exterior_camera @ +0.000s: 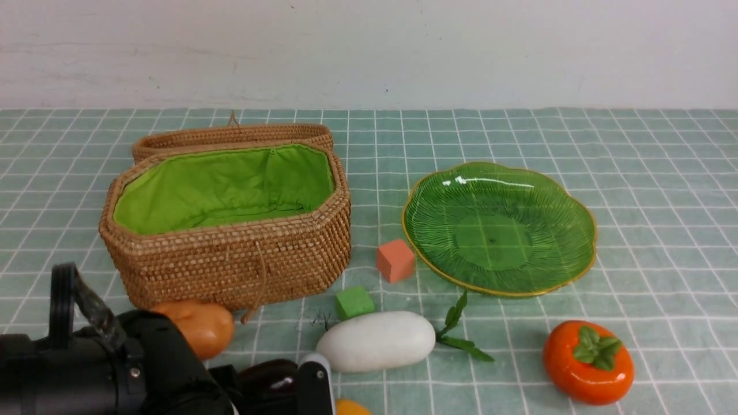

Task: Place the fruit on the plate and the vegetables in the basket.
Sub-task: Grab a lemon with your left arm and place it on the plate on the right

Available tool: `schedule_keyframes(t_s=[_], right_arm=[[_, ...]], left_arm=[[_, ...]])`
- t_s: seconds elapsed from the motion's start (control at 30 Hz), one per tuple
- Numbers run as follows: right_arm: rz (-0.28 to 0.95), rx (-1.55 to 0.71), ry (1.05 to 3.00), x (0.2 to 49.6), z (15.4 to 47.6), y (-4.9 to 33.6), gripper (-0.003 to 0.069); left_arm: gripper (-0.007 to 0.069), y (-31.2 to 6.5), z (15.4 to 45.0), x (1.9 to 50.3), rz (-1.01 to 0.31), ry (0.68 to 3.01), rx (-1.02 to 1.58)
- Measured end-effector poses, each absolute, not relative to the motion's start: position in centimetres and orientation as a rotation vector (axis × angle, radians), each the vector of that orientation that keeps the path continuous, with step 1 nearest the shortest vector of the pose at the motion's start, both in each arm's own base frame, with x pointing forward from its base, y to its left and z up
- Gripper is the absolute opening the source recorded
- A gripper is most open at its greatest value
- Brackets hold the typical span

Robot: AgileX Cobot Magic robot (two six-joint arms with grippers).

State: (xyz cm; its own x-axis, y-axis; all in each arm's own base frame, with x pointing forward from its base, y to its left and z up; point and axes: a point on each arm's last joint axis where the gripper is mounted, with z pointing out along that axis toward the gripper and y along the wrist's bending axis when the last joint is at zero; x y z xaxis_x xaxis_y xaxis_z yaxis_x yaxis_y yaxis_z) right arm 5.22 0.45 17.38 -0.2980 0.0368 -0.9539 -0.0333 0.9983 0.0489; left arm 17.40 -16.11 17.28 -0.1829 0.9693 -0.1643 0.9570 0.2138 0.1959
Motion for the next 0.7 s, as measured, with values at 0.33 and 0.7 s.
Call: schedule_keyframes(t_s=[0.33, 0.7], right_arm=[[0.069, 0.003, 1.872, 5.2, 17.4, 0.5, 0.0242], [0.069, 0.003, 1.872, 5.2, 17.4, 0.5, 0.0242]], left_arm=[[0.0573, -17.2, 19.6, 17.9, 0.001, 2.320, 1.777], [0.0573, -21.7, 29.9, 22.4, -0.083, 2.134, 1.682]])
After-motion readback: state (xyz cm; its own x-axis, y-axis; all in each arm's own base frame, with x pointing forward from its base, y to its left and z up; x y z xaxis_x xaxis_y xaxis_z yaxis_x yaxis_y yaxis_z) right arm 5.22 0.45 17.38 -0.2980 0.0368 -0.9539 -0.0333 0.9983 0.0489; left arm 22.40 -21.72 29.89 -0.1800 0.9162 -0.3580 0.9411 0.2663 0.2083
